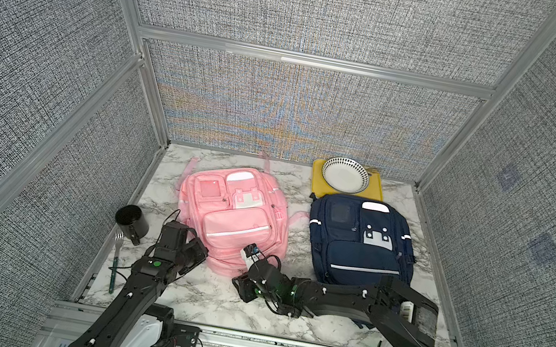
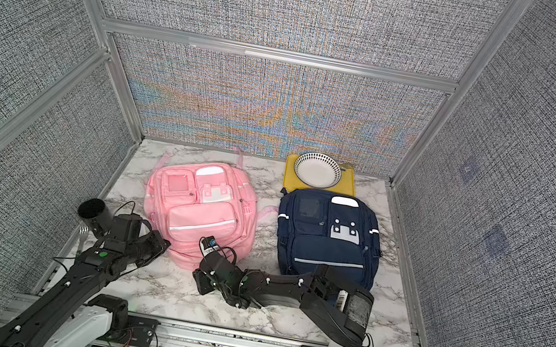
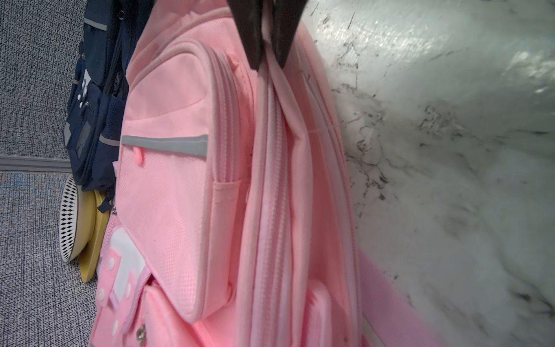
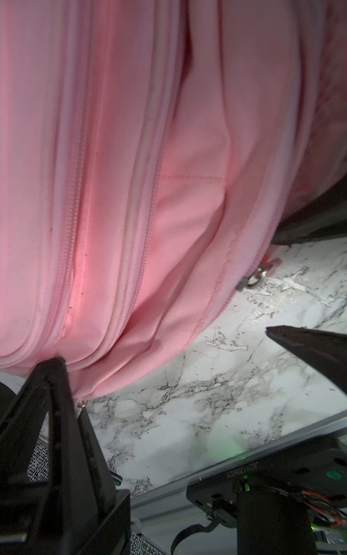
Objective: Zip up the backpack
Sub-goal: Zip the zipper on the backpack.
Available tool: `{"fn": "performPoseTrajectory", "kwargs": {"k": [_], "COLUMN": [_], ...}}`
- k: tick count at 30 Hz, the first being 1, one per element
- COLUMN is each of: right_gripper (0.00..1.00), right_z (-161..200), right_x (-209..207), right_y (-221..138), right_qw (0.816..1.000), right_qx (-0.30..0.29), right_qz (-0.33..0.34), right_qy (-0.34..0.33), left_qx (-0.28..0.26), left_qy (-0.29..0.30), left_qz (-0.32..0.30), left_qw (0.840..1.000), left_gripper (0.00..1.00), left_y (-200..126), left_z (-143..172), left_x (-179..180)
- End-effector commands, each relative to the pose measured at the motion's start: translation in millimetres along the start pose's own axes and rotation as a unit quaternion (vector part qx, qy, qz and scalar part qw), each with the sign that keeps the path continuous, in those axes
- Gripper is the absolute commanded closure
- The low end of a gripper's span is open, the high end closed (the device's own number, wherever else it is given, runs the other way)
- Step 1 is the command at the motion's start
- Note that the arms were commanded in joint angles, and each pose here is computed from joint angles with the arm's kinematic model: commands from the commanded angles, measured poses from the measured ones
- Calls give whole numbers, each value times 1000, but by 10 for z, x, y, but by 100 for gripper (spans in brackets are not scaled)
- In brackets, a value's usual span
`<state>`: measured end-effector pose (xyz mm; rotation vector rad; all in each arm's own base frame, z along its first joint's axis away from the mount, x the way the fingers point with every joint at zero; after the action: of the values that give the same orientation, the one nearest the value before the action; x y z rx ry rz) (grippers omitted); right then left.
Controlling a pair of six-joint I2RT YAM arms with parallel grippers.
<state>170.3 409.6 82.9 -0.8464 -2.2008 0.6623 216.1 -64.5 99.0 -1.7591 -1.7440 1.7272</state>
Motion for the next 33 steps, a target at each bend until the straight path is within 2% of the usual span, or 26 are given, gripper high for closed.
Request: {"fn": "performPoseTrajectory", "kwargs": {"k": [1,5,9,18,25,33], "right_gripper": [52,53,63,75,100,100], "right_z": [-39,-44,-50,-2,2,126], "right_x": [-124,-184,-199,-217,-96,-77], "right_y": [38,85,113,176,167,144], "right_qw": [999,999,999,999,1000,999], "right_qx": [-7,-2,2,12,19,34], "right_qz": [32,43,45,45,9,1], "right_qy": [-6,-11,-13,-14,-15,-21], "left_qx": [-8,-9,-11,-14,-19,-24], "left_qy": [7,8,5,3,0,-3], "left_qz": [16,16,16,15,4,-13], "left_qw": [1000,1000,1000,1000,1000,1000], "left_gripper": [100,100,100,100,100,100], "left_y": [-15,-27,-35,-44,-30,18], "left_z": [-33,-33,-31,-35,-34,-44], "left_x": [-62,-62,-57,-52,-3,68]}}
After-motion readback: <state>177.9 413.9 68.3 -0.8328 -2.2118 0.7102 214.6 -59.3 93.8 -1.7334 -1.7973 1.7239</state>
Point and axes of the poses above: each gripper's point midway between its finger pads, its own y axis out along the fingers, its own x axis along the line the jaws close on, z = x × y, the point moved 3 cm from there along -y, back along the fingers, and after that the axes turned 5 degrees about y, right-handed, at the moved point
